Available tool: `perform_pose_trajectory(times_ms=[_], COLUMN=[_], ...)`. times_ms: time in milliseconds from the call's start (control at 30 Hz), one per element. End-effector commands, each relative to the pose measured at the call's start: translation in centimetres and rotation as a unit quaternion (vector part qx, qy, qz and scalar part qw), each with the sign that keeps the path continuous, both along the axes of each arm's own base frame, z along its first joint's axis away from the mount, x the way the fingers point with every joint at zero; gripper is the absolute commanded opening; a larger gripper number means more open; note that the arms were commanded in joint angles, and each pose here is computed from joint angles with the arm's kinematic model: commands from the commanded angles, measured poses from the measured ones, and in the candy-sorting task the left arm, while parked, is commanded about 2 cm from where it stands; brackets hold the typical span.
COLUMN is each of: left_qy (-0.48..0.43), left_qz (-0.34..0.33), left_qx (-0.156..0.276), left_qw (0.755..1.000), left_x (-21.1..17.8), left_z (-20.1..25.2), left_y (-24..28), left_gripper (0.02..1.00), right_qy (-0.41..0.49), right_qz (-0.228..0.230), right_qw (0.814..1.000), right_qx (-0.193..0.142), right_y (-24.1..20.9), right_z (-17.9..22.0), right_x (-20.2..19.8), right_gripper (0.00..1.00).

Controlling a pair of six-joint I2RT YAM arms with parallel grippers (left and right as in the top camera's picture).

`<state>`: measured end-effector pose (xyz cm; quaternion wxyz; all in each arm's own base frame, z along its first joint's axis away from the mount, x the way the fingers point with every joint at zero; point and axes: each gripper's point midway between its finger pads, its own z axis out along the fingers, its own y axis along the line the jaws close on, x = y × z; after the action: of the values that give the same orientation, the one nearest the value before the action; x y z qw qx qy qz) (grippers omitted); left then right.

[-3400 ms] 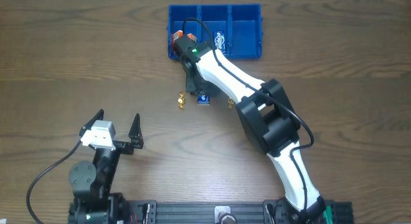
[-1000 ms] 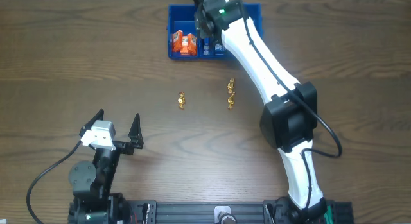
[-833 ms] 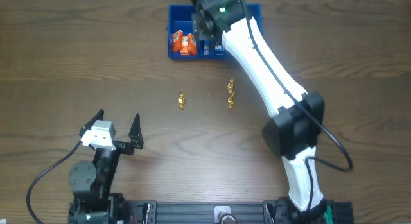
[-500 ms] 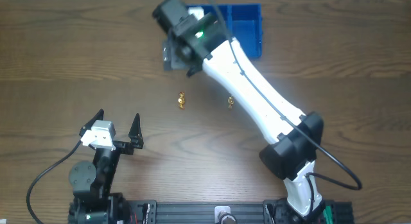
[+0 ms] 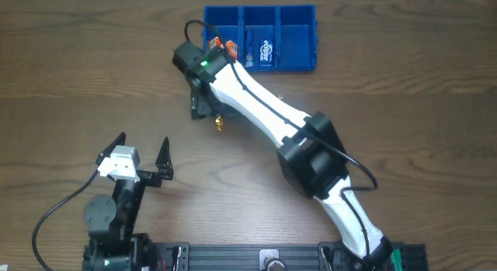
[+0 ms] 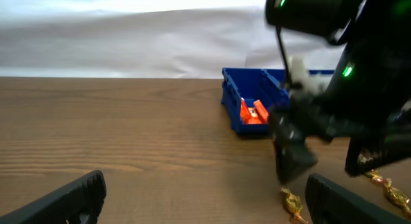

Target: Sort Candies Into Trays

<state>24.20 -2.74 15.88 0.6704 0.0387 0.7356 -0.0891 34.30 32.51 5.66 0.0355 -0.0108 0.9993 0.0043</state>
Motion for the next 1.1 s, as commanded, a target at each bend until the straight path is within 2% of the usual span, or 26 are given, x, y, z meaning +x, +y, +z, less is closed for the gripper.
perform_pose_trajectory(times_ms=[33, 300, 467, 667, 867, 1100], left_qy=[0.021, 0.021, 0.021, 0.021, 0.021, 0.021], left_qz=[-0.012, -0.012, -0.012, -0.012, -0.012, -0.012], left_qx=[0.005, 0.005, 0.005, 0.005, 0.005, 0.005], left_qw=[1.000, 1.000, 1.000, 1.000, 1.000, 1.000], left_x=[-0.1, -0.1, -0.1, -0.1, -0.1, -0.1], left_z=[-1.6, -1.6, -1.6, -1.6, -1.6, -1.6], left_y=[-0.4, -0.4, -0.4, -0.4, -0.4, -0.4], left_gripper=[0.998, 0.998, 0.998, 0.998, 0.998, 0.998], right_qy=[0.024, 0.034, 0.030, 0.026, 0.023, 0.028], right_qz=[-0.012, -0.023, -0.025, -0.024, -0.023, -0.023], right_qw=[1.000, 0.999, 0.999, 0.999, 0.999, 0.999], right_qx=[-0.006, -0.016, -0.010, -0.002, 0.006, 0.000], right_y=[0.5, 0.6, 0.9, 1.3, 1.7, 1.5], right_z=[-2.3, -4.8, -5.1, -5.1, -5.2, -5.8], right_x=[-0.7, -0.7, -0.4, -0.1, 0.0, -0.4], right_gripper=[0.958, 0.947, 0.934, 0.884, 0.774, 0.752])
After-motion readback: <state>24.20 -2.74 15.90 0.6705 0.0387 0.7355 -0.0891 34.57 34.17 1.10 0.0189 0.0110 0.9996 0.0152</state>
